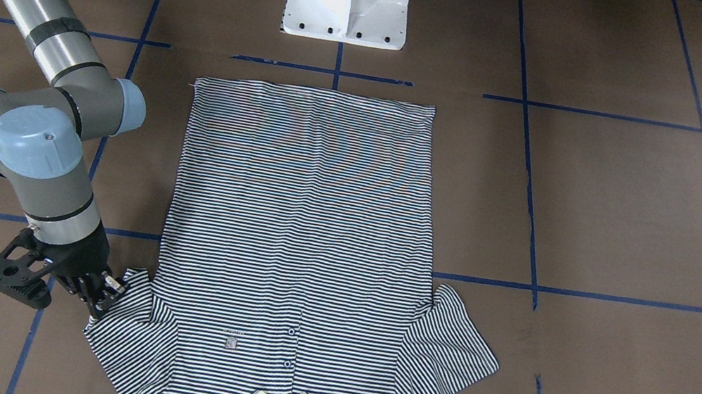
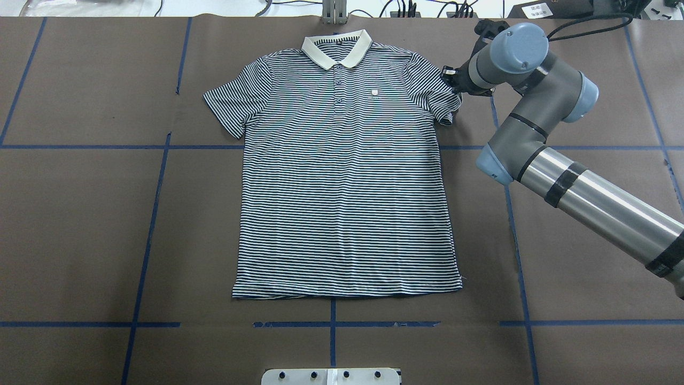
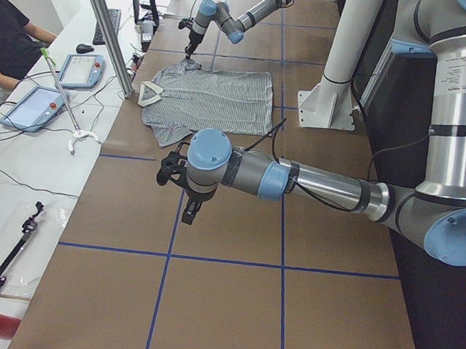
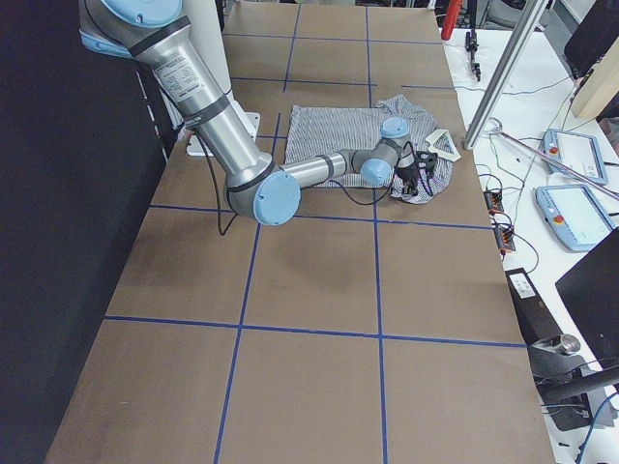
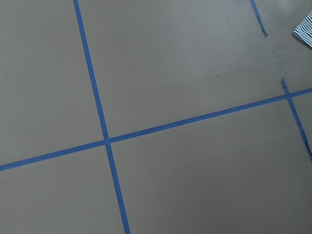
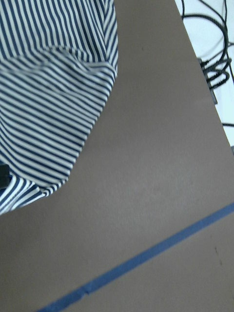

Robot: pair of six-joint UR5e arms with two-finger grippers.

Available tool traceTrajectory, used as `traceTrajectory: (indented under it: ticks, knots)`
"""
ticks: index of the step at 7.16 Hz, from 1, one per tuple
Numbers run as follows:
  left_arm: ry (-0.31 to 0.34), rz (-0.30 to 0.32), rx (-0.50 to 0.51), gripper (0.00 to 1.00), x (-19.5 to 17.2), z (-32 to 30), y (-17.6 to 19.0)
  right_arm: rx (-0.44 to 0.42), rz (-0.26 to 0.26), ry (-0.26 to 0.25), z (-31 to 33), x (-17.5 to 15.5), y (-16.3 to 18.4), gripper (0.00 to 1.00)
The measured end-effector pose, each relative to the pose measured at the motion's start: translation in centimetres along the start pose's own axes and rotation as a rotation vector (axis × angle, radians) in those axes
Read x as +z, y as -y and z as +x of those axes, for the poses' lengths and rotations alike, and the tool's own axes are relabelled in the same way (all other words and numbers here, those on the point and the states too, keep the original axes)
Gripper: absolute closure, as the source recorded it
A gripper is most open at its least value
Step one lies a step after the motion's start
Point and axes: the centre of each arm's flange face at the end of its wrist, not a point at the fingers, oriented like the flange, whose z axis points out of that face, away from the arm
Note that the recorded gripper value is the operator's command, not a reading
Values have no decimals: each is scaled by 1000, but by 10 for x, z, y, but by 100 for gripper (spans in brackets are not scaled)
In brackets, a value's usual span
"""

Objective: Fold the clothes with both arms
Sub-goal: 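Move the right gripper over the shirt's shoulder near the collar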

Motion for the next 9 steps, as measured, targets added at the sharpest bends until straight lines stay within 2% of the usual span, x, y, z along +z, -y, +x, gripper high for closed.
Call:
traceTrajectory:
  ticks: [1,2,4,6,7,8,9]
  knots:
    - [0,0,0,0,0,0,0,-15,-14,29,-33,-5,-18,100]
    - [0,1,0,0,-1,1,0,-15,-22,32,-62,-4,-28,100]
    - [-17,8,-18,0,-4,6,2,-2,-15,-6,-113,12,-24,100]
    - [-78,8,-28,0,-1,21,10,5,21,-56,-132,29,-15,100]
    - [-98,9,-41,0,5,37,22,6,38,-70,-134,32,-12,85]
    - [-121,18,-68,0,18,62,36,6,53,-76,-134,33,-10,1]
    - [-153,29,-97,0,35,90,45,4,65,-73,-139,32,-11,0]
